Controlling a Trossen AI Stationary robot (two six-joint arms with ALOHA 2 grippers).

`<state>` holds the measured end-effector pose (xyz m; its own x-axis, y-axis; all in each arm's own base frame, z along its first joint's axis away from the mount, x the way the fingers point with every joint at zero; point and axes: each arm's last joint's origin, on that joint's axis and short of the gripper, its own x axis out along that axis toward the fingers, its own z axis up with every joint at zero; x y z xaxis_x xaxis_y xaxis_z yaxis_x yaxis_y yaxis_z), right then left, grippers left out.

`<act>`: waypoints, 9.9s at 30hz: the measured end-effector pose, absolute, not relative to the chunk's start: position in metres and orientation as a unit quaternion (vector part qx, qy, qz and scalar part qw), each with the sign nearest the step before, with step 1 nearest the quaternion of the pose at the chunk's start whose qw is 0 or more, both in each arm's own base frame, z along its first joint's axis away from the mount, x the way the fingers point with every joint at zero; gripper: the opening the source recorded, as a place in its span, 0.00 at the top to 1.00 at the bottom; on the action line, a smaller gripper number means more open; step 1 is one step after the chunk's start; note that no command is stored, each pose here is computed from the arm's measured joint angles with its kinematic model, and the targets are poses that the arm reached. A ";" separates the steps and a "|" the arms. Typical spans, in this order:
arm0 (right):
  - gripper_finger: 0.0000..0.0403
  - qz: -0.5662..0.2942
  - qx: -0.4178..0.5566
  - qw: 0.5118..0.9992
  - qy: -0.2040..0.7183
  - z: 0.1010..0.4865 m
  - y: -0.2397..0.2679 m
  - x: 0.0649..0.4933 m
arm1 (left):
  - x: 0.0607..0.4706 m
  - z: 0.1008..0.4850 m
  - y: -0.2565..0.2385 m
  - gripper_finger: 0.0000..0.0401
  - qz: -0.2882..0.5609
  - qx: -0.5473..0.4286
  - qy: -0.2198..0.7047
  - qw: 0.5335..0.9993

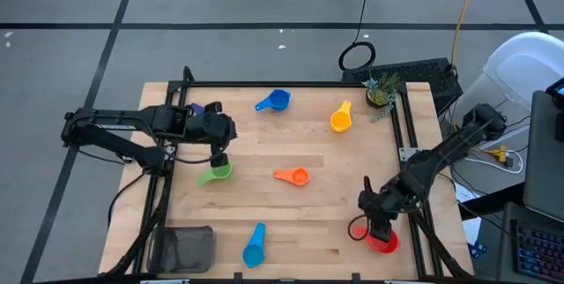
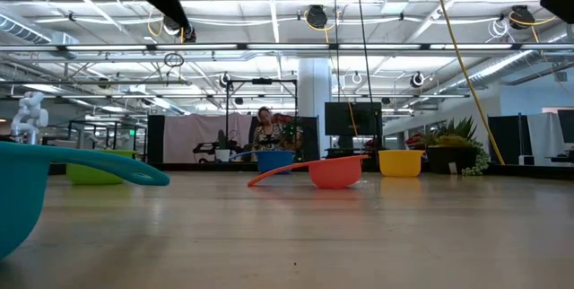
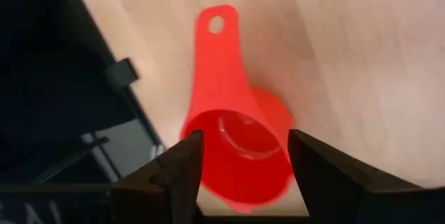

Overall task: Nest measuring cups in basket
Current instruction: Prepare the red measuring cup, then stack the blue measuring cup on top of the red measuring cup, then stack the yellow measuring cup on top of the blue measuring cup

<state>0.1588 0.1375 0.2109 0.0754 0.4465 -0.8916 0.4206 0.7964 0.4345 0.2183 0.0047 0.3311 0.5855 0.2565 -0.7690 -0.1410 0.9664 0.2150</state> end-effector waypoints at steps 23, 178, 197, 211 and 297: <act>0.50 -0.017 0.195 0.663 0.723 0.194 0.159 0.129 | 0.218 0.331 0.005 0.93 0.120 0.074 0.440 0.887; 0.64 -0.031 -0.129 0.853 0.505 0.145 -0.206 0.400 | 0.214 0.328 0.003 0.94 0.135 0.019 0.458 0.878; 1.00 0.034 -0.200 0.833 0.514 0.248 -0.111 0.379 | 0.213 0.327 0.003 0.94 0.137 0.015 0.462 0.876; 1.00 0.194 -0.168 0.813 0.522 0.264 0.035 0.368 | 0.216 0.329 0.003 0.94 0.136 0.018 0.449 0.883; 0.48 -0.289 0.104 0.751 0.585 0.228 -0.112 0.270 | 0.215 0.329 0.003 0.94 0.138 0.010 0.451 0.882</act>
<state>0.2702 -0.1124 0.2282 0.1490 -0.3134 -0.9379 0.5555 0.8112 -0.1828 0.2150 0.0029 0.3287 0.5553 0.2516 -0.7927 -0.2341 0.9619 0.1413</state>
